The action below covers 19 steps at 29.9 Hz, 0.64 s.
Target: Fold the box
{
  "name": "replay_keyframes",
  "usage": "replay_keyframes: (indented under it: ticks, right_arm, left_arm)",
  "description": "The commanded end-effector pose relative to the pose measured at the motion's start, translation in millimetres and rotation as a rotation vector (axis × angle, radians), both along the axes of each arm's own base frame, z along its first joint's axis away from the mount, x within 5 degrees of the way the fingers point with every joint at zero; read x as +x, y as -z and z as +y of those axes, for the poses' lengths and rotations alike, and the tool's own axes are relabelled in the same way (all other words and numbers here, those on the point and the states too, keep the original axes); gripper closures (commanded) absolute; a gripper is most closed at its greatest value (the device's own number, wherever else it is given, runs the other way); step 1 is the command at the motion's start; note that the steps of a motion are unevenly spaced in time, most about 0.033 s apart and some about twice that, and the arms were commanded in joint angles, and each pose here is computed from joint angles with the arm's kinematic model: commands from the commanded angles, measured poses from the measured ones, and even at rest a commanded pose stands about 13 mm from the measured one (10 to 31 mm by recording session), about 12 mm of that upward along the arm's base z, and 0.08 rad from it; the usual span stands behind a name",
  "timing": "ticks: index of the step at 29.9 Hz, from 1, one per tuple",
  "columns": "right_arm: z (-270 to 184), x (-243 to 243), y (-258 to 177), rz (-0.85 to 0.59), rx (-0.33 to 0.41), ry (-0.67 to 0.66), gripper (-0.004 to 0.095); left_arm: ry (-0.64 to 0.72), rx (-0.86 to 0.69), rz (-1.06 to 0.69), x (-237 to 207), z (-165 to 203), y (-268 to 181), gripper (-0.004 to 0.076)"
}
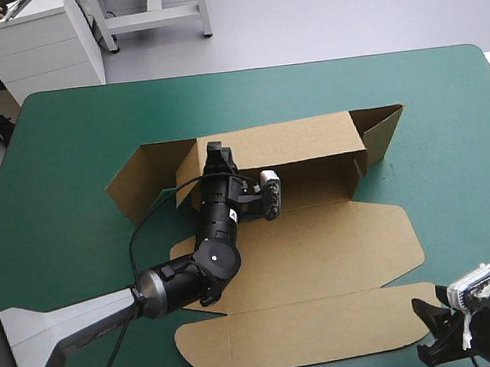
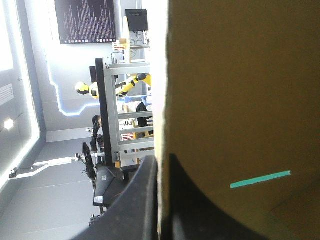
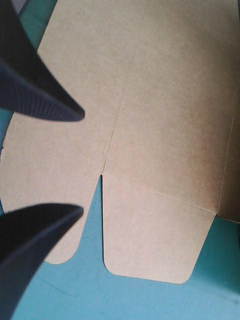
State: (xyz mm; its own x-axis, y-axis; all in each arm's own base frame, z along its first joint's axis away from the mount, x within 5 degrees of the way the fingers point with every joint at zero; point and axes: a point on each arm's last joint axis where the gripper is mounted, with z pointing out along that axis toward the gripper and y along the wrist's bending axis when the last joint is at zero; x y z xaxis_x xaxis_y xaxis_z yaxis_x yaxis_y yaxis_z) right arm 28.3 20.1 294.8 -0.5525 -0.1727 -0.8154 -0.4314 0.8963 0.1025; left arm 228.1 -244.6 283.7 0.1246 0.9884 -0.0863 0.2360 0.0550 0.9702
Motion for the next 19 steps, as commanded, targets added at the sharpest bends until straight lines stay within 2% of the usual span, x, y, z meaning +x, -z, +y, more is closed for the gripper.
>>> replay_keyframes:
  ticks: [1,2,4,9,13,19]
  right_arm:
    - [-0.8,3.5,-11.1,-0.046,0.061,0.053,0.0173]
    - [-1.4,3.8,-11.1,-0.044,0.064,0.064,0.0113]
    - [-2.7,4.4,-11.0,-0.046,0.061,0.08,0.0084]
    - [-3.9,5.6,-12.0,-0.034,0.11,0.131,0.0085]
    - [-10.5,12.6,-19.0,-0.01,0.167,0.288,0.0086]
    - [-11.4,42.1,-55.2,0.027,0.007,0.396,0.0085]
  left_arm:
    - [0.037,-0.03,-0.118,-3.6,-0.2,-29.8,0.0734]
    - [0.032,-0.029,-0.122,-3.0,0.5,-30.2,0.0734]
    - [0.02,-0.028,-0.129,-2.7,1.5,-30.7,0.0734]
    - [0.003,-0.026,-0.132,0.3,4.8,-31.0,0.0734]
    - [-0.014,-0.025,-0.137,2.3,7.4,-31.4,0.0734]
    - [-0.013,-0.025,-0.136,2.3,7.3,-31.3,0.0734]
